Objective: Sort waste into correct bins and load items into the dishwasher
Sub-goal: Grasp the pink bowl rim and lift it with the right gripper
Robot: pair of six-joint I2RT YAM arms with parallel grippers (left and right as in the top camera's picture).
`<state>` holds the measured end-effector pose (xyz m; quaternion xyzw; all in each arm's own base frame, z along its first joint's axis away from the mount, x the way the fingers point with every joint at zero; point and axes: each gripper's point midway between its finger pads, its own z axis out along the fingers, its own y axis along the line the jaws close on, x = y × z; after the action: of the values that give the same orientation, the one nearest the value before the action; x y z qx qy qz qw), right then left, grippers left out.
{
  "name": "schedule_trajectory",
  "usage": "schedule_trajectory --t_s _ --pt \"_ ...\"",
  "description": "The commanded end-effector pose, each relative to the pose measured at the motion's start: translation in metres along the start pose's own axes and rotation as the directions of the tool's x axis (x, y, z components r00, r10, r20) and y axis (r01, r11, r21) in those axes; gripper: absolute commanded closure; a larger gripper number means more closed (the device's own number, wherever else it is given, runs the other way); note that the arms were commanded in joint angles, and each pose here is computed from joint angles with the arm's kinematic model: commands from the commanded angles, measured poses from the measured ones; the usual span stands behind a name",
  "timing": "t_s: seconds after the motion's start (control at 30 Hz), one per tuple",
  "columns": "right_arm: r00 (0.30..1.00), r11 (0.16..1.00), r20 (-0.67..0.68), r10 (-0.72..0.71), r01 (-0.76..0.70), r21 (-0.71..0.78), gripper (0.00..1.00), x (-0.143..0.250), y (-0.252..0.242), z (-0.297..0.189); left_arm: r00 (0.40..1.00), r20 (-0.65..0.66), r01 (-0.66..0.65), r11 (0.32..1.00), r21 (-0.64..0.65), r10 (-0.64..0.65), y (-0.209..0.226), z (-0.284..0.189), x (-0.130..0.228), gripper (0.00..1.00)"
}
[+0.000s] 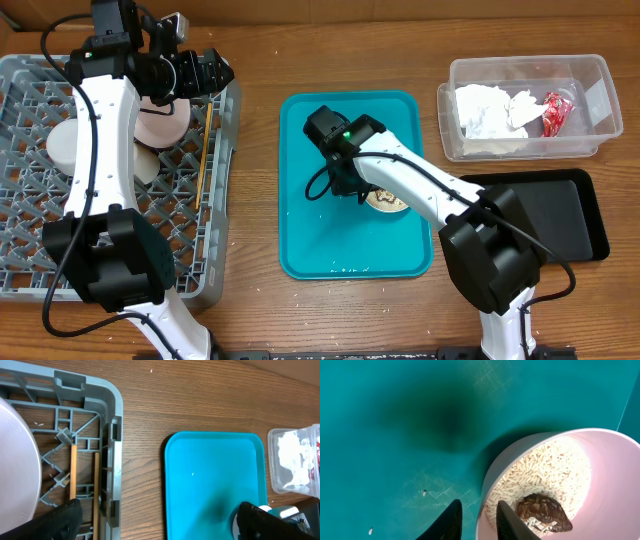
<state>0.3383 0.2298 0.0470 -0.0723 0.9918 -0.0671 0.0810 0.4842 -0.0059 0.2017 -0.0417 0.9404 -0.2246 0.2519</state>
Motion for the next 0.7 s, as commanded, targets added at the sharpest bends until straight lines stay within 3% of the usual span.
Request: schedule_trajectory --t_s 0.0,0.3,0.57,0.67 --pt "1.0 1.0 -0.027 0.0 0.0 0.016 0.76 0.012 -0.001 0.019 1.0 0.019 -0.003 1.0 -0.002 0.003 -0.005 -0.004 -0.006 0.0" --pt "1.0 1.0 -0.021 0.001 -0.001 0.013 0.96 0.01 -0.001 0.018 1.0 0.019 -0.003 1.0 -0.002 0.003 -0.005 -0.004 -0.006 0.0" --pt "1.0 1.0 0.008 0.022 -0.022 0.001 0.96 -0.006 0.002 -0.006 1.0 0.019 -0.003 1.0 -0.002 0.003 -0.005 -0.004 -0.006 0.0" --pt "0.993 0.992 0.029 0.111 -0.113 0.052 0.96 -0.012 -0.009 -0.021 1.0 0.019 -0.003 1.0 -0.002 0.003 -0.005 -0.004 -0.006 0.0"
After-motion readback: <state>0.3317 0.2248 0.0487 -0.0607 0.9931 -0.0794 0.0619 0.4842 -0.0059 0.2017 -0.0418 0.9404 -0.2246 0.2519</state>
